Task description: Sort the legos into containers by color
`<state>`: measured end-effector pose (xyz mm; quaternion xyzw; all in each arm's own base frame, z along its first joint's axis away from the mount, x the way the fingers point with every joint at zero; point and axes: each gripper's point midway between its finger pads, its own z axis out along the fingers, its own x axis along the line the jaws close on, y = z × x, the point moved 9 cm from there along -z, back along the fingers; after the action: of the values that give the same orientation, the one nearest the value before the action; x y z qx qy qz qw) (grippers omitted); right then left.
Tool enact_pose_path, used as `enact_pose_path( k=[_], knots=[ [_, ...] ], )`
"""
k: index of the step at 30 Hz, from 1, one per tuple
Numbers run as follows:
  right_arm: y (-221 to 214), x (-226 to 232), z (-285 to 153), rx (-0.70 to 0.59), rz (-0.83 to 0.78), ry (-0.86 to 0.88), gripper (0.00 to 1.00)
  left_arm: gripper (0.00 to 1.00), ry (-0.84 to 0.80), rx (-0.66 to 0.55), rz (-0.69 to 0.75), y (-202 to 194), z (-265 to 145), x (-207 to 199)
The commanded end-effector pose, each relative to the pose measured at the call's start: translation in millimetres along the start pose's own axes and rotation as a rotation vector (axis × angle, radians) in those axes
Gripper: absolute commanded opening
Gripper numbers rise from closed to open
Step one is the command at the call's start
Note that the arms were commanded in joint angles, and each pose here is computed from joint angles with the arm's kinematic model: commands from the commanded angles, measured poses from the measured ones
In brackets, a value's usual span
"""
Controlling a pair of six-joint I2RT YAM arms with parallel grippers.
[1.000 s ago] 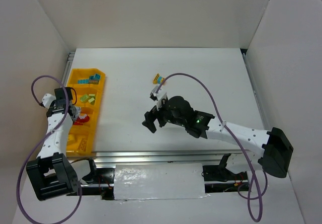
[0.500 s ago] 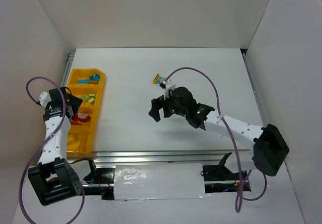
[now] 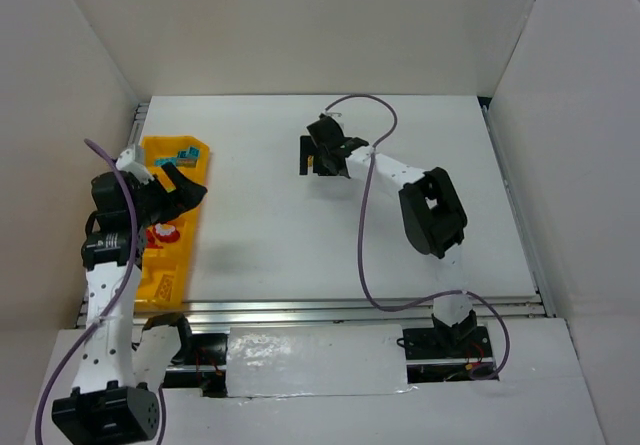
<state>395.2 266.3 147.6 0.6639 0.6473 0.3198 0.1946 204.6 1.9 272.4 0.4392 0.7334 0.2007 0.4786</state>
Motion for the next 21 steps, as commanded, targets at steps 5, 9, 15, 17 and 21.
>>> enact_pose_path(
  k=[5,9,15,17,21],
  knots=[
    [37.7,-12.8,17.2,-0.042,-0.361,0.104,1.00,1.00,-0.207,0.085,0.146,-29.2,-3.9,-10.9],
    [36.0,-24.1,36.8,0.018,-0.587,0.160,1.00,1.00,-0.269,0.108,0.154,-31.5,-3.8,-16.2],
    [50.7,-16.5,45.3,0.137,-0.666,0.248,1.00,1.00,-0.300,0.115,0.173,-36.5,-6.4,-20.9],
    [55.4,-19.3,48.2,0.123,-0.687,0.238,1.00,0.99,-0.311,0.118,0.175,-37.7,-6.9,-22.0],
    [66.4,-22.5,54.2,0.130,-0.708,0.270,1.00,1.00,-0.326,0.130,0.179,-37.4,-5.2,-23.1]
  ],
)
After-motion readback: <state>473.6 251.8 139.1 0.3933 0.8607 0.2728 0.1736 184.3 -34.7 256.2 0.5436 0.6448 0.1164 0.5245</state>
